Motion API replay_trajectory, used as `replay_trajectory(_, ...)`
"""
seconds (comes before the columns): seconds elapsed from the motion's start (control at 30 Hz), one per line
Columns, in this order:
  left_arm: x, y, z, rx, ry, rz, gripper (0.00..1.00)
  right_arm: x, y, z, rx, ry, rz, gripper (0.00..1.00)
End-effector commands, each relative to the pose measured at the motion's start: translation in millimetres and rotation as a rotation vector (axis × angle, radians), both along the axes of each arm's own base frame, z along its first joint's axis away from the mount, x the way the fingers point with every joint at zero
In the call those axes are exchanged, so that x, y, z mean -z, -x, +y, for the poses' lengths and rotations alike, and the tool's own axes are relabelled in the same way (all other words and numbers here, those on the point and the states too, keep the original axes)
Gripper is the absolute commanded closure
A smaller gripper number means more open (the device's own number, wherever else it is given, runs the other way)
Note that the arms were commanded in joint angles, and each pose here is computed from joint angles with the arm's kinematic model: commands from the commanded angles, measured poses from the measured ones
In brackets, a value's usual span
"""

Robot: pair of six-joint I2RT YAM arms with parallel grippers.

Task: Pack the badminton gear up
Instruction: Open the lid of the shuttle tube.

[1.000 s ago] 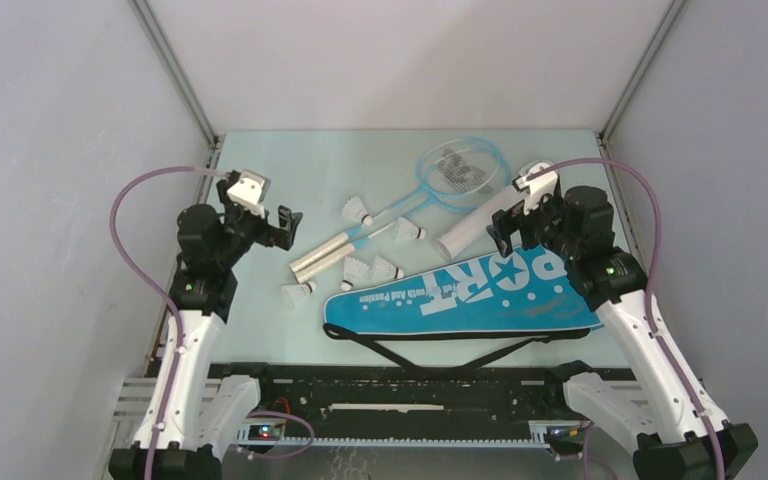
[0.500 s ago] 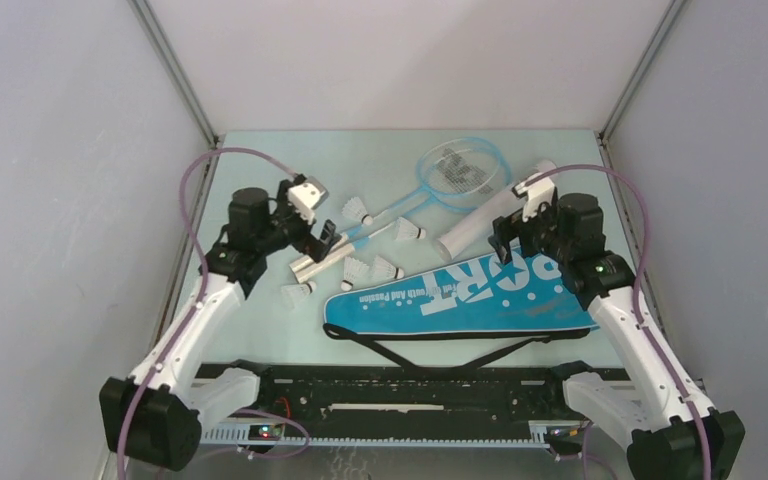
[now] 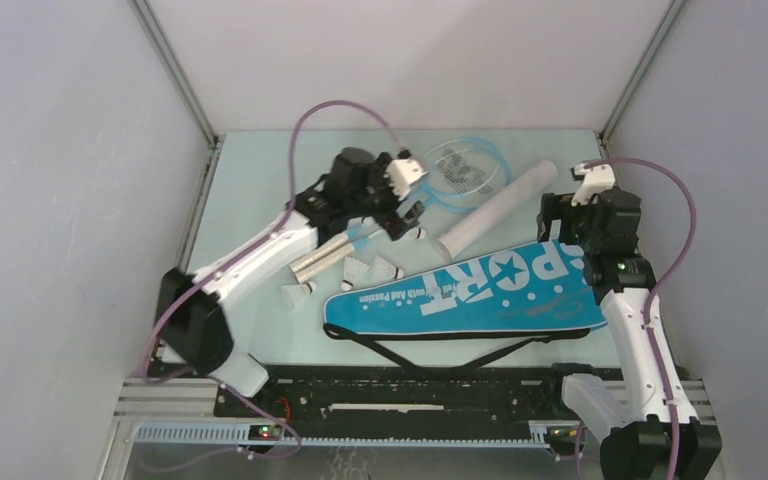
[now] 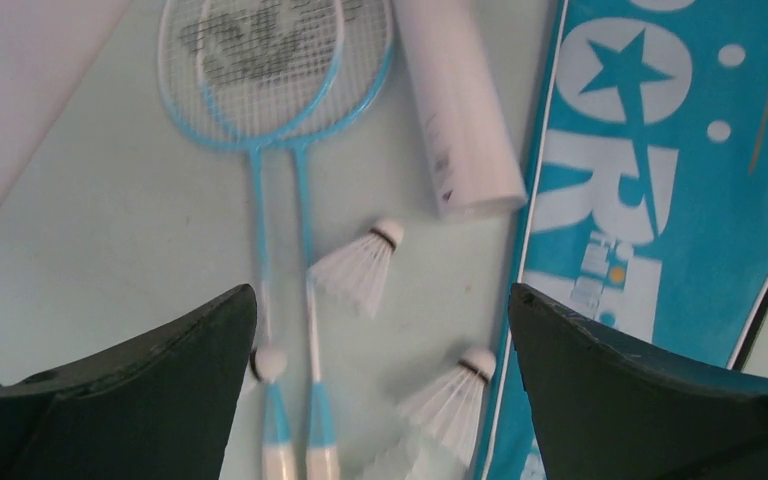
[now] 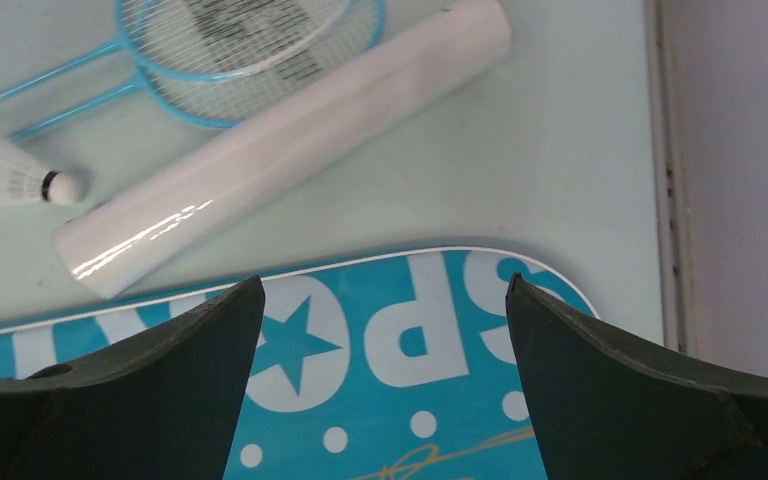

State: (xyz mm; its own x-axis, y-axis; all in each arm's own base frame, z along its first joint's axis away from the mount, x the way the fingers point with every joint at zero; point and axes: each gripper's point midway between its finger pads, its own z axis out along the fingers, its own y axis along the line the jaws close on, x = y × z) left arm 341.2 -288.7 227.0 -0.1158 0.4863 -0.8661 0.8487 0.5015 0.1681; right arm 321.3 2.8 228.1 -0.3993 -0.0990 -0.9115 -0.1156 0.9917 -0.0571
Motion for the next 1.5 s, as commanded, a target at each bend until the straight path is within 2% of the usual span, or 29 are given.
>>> replay_trajectory(0.0,-5.7,-12.9,-51.6,-0.011,-0.024,0.038,0.0,-22.5,-2.0,-26.0,0.134,-0.031,-0.081,0.0)
replay_trajectory(0.17,29.3,-23.8,-104.1,-0.01,-0.079,0.112,0.0,-25.2,3.9,-53.7,0.237,-0.04,-0.089,0.0)
replay_trajectory(0.3,46.7,-31.0,-142.0,0.001,-0.068,0.146,0.0,-22.7,6.5,-67.0,0.284,-0.058,-0.073,0.0)
replay_trajectory(0.47,78.4,-47.4,-171.2,-0.025,-0.093,0.173,0.0,-17.6,10.4,-78.6,0.307,-0.103,-0.053,0.0)
replay_trajectory(0.83,131.0,-69.5,-187.6,-0.121,-0.142,0.196,0.01,-16.1,14.0,-77.7,0.269,-0.177,-0.04,0.0)
replay_trajectory(1.17,163.2,-59.5,-190.2,-0.1,-0.167,0.263,0.06,-16.5,14.5,-72.1,0.241,-0.19,-0.039,0.0)
replay_trajectory(1.3,166.4,-59.8,-183.5,-0.108,-0.194,0.25,0.14,-17.4,14.7,-71.5,0.238,-0.193,-0.041,0.0)
replay_trajectory(1.47,155.9,-57.5,-182.6,-0.096,-0.189,0.241,0.33,-19.0,15.9,-71.8,0.24,-0.196,-0.043,0.0)
